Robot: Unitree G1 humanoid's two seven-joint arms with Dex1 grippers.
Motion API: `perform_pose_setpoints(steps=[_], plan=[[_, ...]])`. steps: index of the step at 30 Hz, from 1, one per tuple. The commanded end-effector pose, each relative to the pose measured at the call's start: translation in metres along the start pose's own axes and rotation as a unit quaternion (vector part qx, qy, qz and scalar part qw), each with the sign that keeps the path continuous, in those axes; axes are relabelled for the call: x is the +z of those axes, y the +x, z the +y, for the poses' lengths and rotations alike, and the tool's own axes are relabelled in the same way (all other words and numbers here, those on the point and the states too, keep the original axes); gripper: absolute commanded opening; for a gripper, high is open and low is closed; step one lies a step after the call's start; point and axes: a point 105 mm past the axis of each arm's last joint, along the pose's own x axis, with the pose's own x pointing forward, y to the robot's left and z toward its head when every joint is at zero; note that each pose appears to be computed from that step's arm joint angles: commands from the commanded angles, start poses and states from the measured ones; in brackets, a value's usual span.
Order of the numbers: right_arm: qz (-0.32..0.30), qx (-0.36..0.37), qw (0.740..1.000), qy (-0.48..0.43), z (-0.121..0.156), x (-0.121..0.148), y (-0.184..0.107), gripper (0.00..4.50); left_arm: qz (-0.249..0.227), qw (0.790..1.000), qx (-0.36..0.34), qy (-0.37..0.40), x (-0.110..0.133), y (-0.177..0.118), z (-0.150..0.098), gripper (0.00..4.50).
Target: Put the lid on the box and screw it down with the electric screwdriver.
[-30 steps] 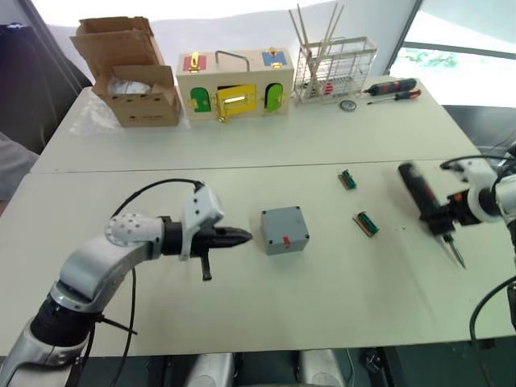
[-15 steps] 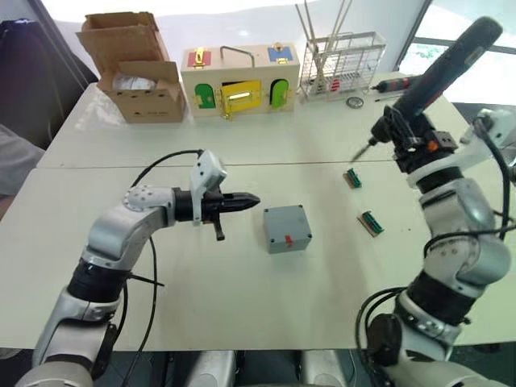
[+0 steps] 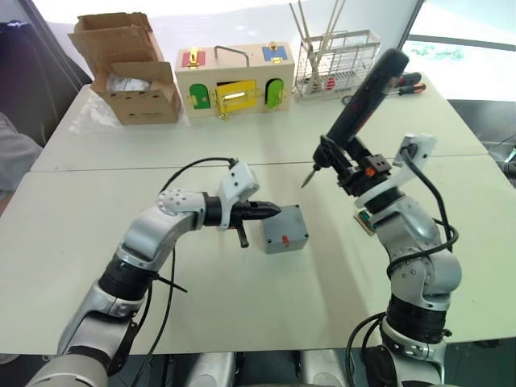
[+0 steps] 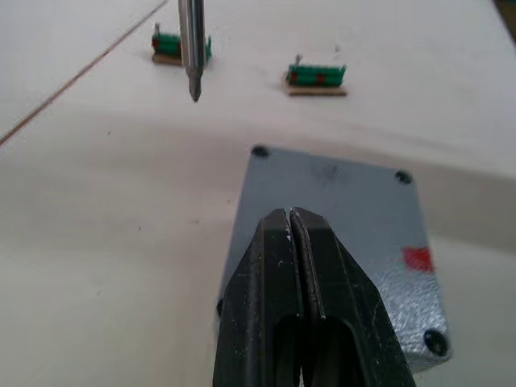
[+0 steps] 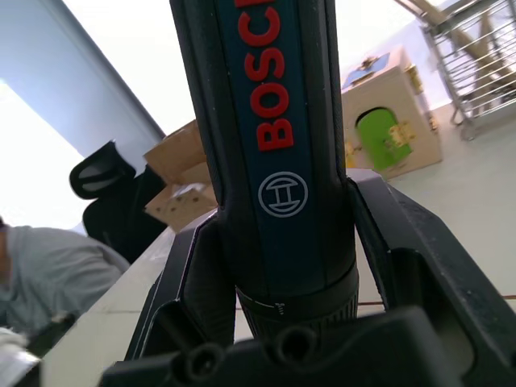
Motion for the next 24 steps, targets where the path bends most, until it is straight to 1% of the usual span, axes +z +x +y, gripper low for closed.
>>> perform_pose_setpoints(steps=[1, 7, 11, 15, 24], plan=[[-0.032, 0.039, 0.999, -0.01, 0.017, 0.017, -0.001, 1.87, 0.001, 1.0, 0.003, 0.009, -0.001, -0.001, -0.001, 0.0], [-0.024, 0.036, 0.999, 0.014, 0.017, 0.011, -0.007, 1.87, 0.003, 1.0, -0.004, 0.004, -0.006, 0.005, -0.006, 0.0], [-0.024, 0.025, 0.999, 0.016, 0.013, 0.013, -0.014, 1.87, 0.001, 1.0, -0.009, 0.004, -0.005, 0.009, -0.008, 0.0], [-0.039, 0.012, 0.999, 0.031, 0.008, 0.02, -0.018, 1.87, 0.004, 1.0, -0.017, 0.006, -0.006, 0.01, -0.01, 0.0], [-0.031, 0.016, 0.999, 0.036, 0.012, 0.019, -0.022, 1.87, 0.005, 1.0, -0.026, 0.007, -0.007, 0.012, -0.011, 0.0]])
